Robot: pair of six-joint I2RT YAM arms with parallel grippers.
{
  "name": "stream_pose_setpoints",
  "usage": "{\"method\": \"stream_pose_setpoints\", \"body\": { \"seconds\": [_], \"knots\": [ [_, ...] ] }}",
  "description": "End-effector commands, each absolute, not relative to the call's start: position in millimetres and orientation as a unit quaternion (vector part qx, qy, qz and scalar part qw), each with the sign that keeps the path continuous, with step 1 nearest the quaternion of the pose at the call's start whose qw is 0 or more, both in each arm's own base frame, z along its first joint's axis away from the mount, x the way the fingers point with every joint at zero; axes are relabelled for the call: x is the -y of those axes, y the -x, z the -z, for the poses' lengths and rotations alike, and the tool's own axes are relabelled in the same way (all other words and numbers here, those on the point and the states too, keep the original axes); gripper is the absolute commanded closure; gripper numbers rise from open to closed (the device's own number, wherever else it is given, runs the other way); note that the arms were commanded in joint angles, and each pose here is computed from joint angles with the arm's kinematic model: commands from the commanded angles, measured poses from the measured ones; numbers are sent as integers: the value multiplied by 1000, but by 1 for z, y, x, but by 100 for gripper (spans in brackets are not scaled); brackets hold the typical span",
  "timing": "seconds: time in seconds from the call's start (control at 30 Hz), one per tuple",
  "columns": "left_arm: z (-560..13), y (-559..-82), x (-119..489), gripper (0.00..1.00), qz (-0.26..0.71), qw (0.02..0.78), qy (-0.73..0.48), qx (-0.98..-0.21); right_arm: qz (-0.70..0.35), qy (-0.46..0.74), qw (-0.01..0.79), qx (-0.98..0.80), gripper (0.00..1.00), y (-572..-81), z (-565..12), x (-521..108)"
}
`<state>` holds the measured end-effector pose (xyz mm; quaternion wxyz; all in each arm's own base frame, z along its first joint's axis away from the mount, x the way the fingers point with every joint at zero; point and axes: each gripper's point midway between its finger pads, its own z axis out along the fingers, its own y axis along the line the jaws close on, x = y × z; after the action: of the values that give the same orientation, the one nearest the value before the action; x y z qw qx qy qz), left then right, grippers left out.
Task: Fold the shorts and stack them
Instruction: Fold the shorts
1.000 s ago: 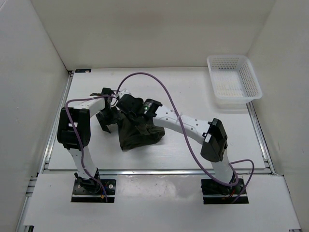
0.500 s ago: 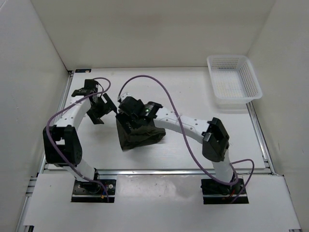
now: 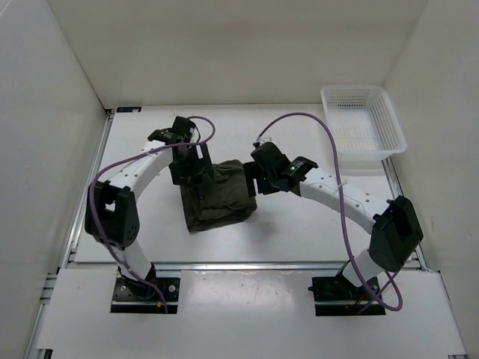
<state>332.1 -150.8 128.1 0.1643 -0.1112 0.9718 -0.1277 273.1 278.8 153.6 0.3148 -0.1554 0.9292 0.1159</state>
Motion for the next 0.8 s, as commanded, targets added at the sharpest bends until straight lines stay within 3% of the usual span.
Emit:
{"method": "stream_pose_setpoints", "body": {
  "seconds": [0.0, 0.13, 0.2, 0.23, 0.27, 0.3, 0.33, 0.37, 0.57, 0.73, 0.77],
  "knots": [
    [-103, -339, 158, 0, 126, 139, 109, -976, -142, 124, 317, -930, 19, -267, -162, -265],
    [-76, -345, 160, 0, 117, 115, 120, -979, -153, 115, 305, -933, 18, -262, -156, -258],
    [-72, -348, 161, 9, 115, 112, 121, -980, -162, 120, 294, -934, 18, -257, -153, -260],
    [-75, -351, 162, 19, 118, 117, 120, -979, -174, 126, 285, -934, 19, -255, -151, -265],
    [-75, -352, 161, 51, 113, 120, 121, -979, -184, 128, 287, -931, 21, -255, -153, -270],
    [-78, -353, 159, 69, 111, 126, 122, -978, -189, 130, 282, -931, 22, -255, -150, -273],
    [-85, -354, 160, 84, 115, 135, 121, -977, -192, 129, 276, -933, 22, -257, -146, -274],
    [-89, -356, 155, 90, 117, 140, 127, -975, -193, 131, 269, -934, 24, -259, -140, -278],
    [-109, -352, 136, 90, 128, 154, 140, -970, -222, 154, 238, -933, 36, -264, -126, -309],
    [-102, -348, 124, 90, 123, 141, 150, -971, -216, 164, 221, -937, 75, -275, -106, -328],
    [-102, -348, 124, 90, 123, 141, 150, -971, -219, 166, 217, -937, 79, -275, -104, -331]
  ]
}}
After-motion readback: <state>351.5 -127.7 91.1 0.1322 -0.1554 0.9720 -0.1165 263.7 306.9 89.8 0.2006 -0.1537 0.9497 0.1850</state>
